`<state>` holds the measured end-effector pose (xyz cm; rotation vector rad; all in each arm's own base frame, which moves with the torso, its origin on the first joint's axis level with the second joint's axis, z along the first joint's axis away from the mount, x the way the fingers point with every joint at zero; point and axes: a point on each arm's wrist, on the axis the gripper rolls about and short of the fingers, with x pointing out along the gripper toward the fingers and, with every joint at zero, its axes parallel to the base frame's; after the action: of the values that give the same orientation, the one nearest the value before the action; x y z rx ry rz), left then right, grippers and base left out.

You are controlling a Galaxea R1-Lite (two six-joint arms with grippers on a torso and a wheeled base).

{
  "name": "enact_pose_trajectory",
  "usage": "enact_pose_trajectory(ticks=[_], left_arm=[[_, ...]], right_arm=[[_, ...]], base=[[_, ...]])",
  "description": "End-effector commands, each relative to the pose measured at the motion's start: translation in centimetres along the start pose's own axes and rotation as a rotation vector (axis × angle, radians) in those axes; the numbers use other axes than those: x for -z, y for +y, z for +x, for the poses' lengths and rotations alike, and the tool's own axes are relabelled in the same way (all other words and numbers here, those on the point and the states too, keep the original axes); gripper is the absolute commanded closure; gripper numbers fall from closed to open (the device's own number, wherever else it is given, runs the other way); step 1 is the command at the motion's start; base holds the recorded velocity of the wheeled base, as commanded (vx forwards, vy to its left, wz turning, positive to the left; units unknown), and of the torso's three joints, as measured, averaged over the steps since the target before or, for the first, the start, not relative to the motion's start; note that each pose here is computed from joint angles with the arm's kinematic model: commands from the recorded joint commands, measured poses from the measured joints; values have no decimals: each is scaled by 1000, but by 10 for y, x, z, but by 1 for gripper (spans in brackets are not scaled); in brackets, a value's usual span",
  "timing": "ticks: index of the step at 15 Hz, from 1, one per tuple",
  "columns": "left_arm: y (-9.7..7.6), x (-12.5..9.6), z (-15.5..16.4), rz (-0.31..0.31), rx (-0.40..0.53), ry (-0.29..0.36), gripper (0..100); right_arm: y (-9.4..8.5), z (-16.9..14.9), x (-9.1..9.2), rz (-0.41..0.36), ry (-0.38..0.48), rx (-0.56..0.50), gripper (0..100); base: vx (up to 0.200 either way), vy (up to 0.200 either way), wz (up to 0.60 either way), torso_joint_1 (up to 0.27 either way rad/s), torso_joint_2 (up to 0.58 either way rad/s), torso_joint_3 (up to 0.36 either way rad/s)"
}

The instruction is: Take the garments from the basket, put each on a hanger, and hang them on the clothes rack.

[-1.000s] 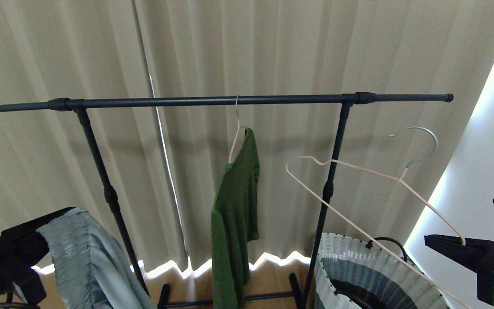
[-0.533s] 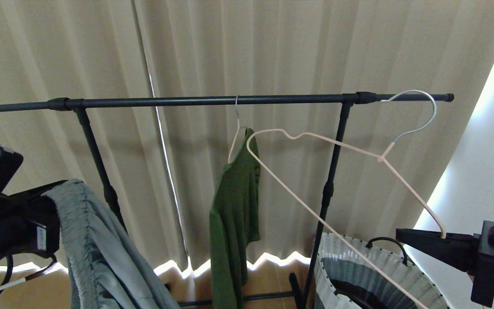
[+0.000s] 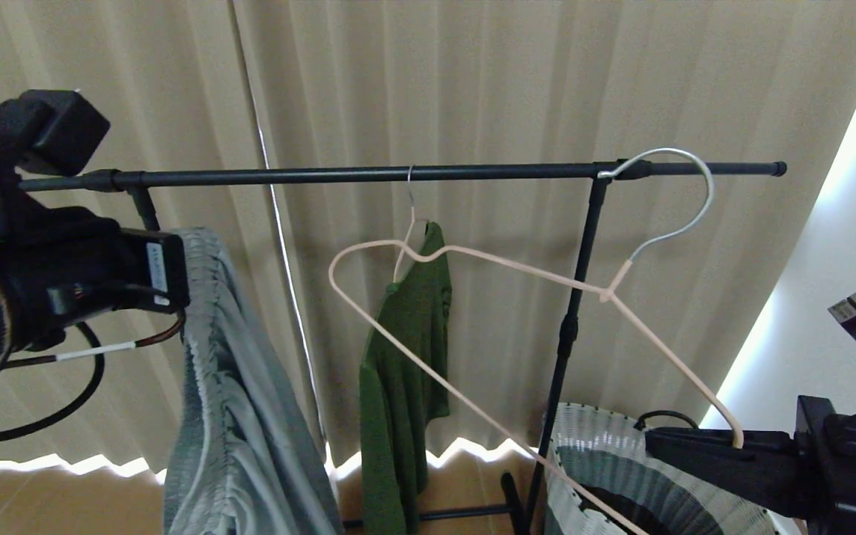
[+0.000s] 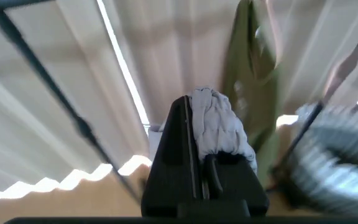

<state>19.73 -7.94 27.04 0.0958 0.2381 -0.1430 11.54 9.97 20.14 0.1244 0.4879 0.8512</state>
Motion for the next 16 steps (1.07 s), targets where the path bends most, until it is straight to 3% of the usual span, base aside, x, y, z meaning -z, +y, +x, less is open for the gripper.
enact_pose_trajectory(ticks=[1,4,11,16], left_arm=[[-28,-7,37,-21,-54,36,100],[-45,-15,54,-52,-125,23,100],[-47,-11,59,-44,-135,35,100],[-46,-11,58,-40,-190,32,100]], right_arm=[[5,2,3,-11,20,-35,100],[12,6,5,-28,45,-82,100],[12,28,1,-27,96,-72,100],[6,61,-7,-24,122,83,100]], base=[[0,0,0,0,0,0],[0,0,0,0,0,0],[0,0,0,0,0,0],[0,0,0,0,0,0]])
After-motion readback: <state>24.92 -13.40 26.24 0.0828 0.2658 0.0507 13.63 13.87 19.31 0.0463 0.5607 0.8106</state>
